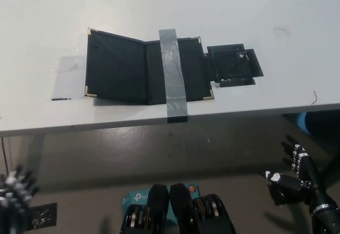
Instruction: The robot uses its left hand to push the cover of the diary kept in the middle of the desk towards the right to close it
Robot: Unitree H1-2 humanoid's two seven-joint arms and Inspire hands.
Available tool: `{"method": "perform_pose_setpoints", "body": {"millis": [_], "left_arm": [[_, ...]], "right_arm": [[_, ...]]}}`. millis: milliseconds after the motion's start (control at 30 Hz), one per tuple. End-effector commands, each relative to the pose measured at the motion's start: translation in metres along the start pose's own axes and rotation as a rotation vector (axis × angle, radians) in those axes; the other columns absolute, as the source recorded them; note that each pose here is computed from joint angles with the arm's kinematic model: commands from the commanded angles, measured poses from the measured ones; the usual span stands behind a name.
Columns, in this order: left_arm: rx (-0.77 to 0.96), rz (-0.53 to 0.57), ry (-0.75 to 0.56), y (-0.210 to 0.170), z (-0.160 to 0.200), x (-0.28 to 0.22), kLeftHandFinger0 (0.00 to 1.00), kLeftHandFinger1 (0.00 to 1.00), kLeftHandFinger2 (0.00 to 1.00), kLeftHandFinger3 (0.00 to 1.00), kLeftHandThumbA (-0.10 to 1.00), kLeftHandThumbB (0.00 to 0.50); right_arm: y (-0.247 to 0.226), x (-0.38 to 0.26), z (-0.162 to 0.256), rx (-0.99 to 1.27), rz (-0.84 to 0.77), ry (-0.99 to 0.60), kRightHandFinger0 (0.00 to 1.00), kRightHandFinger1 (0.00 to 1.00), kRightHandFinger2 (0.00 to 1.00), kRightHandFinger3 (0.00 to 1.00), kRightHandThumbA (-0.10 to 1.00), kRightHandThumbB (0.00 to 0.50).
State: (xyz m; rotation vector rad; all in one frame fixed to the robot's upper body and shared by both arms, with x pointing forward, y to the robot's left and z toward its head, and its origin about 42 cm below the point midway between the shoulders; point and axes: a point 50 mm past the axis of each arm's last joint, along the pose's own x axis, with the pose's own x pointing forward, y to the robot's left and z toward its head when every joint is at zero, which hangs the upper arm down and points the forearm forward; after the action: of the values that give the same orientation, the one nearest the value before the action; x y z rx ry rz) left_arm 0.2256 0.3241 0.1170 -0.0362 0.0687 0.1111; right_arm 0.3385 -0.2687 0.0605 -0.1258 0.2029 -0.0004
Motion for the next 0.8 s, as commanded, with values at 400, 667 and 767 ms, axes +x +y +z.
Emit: {"method": "perform_pose_setpoints", "body": {"millis": [400,667,767], "left_arm": [[0.011,-0.387,-0.373,-0.051,0.161,-0.032,1.0,1.0,1.0,1.0,1.0,0.265],[0.005,-0.36,-0.457,-0.044,0.199,0.018,1.0,1.0,1.0,1.0,1.0,0.197],[-0.046,-0.337,-0.432,-0.04,0.198,0.037,1.0,1.0,1.0,1.0,1.0,0.185]], "right_arm": [[-0.007,0.006,0.012,-0.009,0.01,-0.043,0.92,0.99,0.95,1.0,1.0,0.5],[-0.006,0.006,0.011,-0.009,0.002,-0.032,0.91,0.98,0.93,1.0,1.0,0.5],[-0.006,0.003,0.007,-0.01,0.008,-0.03,0.92,0.99,0.94,1.0,1.0,0.5]]}}
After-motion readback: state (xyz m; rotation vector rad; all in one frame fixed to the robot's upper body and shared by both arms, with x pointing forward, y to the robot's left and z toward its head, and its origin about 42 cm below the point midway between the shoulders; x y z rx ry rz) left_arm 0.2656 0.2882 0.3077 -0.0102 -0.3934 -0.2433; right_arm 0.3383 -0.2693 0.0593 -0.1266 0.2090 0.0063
